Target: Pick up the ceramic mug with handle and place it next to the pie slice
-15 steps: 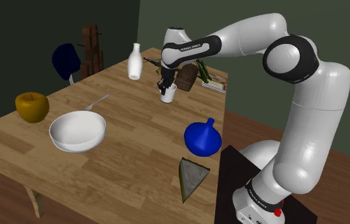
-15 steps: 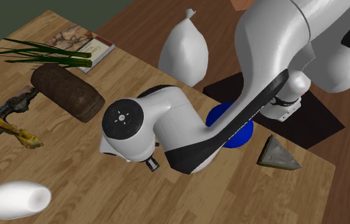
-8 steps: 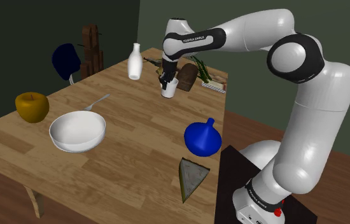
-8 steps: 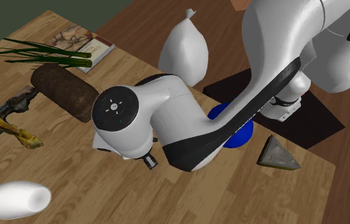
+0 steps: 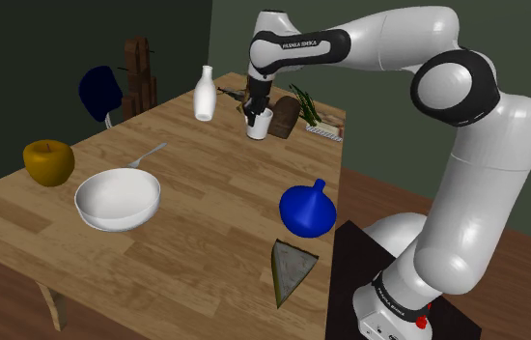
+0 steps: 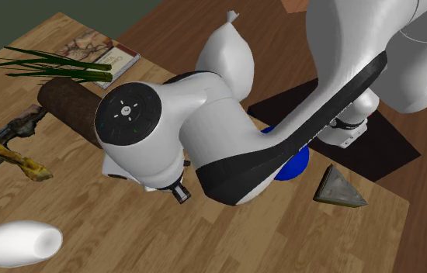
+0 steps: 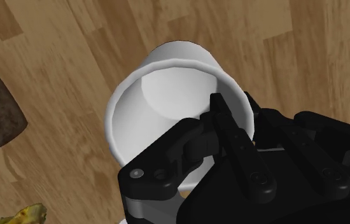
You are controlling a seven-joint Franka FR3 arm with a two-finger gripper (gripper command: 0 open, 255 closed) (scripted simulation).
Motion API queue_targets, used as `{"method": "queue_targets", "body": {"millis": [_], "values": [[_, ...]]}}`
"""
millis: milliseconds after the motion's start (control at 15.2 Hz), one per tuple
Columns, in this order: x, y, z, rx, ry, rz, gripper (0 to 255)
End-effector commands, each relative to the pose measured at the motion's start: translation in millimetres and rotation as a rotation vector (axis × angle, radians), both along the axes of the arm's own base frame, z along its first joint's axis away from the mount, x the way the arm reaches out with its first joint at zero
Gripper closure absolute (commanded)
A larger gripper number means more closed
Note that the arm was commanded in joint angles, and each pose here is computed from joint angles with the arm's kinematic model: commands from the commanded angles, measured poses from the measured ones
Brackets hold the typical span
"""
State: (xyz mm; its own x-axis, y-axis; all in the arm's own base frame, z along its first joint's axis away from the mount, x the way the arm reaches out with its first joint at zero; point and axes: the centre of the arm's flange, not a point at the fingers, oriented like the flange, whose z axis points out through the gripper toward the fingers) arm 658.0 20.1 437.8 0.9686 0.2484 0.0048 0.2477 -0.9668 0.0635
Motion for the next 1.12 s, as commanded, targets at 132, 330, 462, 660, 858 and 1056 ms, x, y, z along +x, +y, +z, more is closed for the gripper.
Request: {"method": "queue_targets", "body": {"millis": [132, 330, 462, 660, 858, 1056], "values": [[-0.4, 0.5, 22.3, 0.000, 0.000, 0.000, 255], [-0.4, 0.5, 36.8, 0.000, 0.000, 0.000, 255], [-19.7, 18.5, 36.9, 0.000, 0.000, 0.000, 255], [-48.6, 45.5, 37.1, 0.000, 0.000, 0.000, 255], [-77.5, 72.5, 37.2, 0.000, 0.000, 0.000, 255], [-106.5, 99.6, 37.4, 0.000, 0.000, 0.000, 255]]}}
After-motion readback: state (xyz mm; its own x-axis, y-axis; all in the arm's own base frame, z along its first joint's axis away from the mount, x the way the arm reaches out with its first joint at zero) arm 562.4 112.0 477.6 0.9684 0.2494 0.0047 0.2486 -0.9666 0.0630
